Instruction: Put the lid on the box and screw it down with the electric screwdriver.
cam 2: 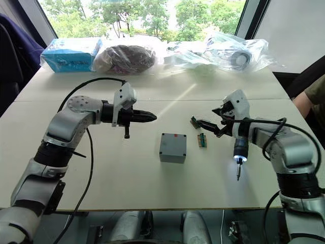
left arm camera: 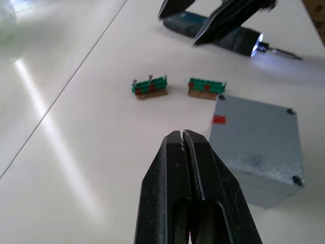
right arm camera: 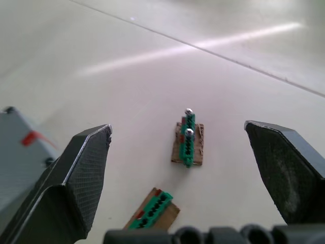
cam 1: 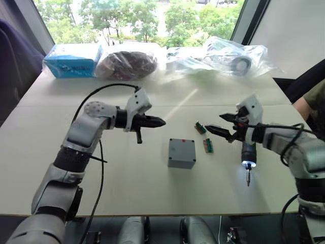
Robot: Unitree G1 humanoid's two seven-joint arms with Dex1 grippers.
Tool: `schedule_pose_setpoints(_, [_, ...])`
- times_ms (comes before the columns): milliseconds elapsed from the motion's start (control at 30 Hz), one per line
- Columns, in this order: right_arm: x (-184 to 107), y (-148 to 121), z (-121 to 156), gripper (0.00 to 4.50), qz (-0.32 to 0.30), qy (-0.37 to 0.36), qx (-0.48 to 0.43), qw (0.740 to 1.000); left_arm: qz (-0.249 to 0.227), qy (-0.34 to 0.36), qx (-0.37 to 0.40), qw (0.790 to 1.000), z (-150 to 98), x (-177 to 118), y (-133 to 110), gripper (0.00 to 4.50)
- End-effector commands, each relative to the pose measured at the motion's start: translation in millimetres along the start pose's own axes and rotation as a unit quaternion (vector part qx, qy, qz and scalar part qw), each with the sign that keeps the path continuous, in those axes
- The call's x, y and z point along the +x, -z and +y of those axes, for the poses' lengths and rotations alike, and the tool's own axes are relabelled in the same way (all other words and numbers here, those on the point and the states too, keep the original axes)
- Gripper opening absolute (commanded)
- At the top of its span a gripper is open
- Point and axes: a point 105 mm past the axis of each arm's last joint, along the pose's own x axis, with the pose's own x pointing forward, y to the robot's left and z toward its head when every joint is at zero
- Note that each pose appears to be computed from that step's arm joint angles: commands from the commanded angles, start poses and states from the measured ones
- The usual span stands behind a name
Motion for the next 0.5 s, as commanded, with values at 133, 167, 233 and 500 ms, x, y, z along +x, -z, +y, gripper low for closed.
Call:
schedule_pose_setpoints(133, [19,-5,-13,3.75,-0.027,0.016,-0.044,0.999,-0.005,0.001,0.024,1.0,-10,4,-9,0.0])
schedule_pose_setpoints(167, [21,-4,-12,3.4,-0.028,0.014,-0.045,0.999,-0.001,0.0,0.022,1.0,-11,5,-6,0.0])
schedule_pose_setpoints(233, [25,-4,-11,2.71,-0.029,0.009,-0.047,0.998,0.008,-0.004,0.019,1.0,-13,6,0,0.0])
schedule_pose_setpoints(500, [35,1,-6,2.33,-0.022,-0.004,-0.05,0.998,0.029,-0.018,0.019,0.999,-11,7,13,0.0])
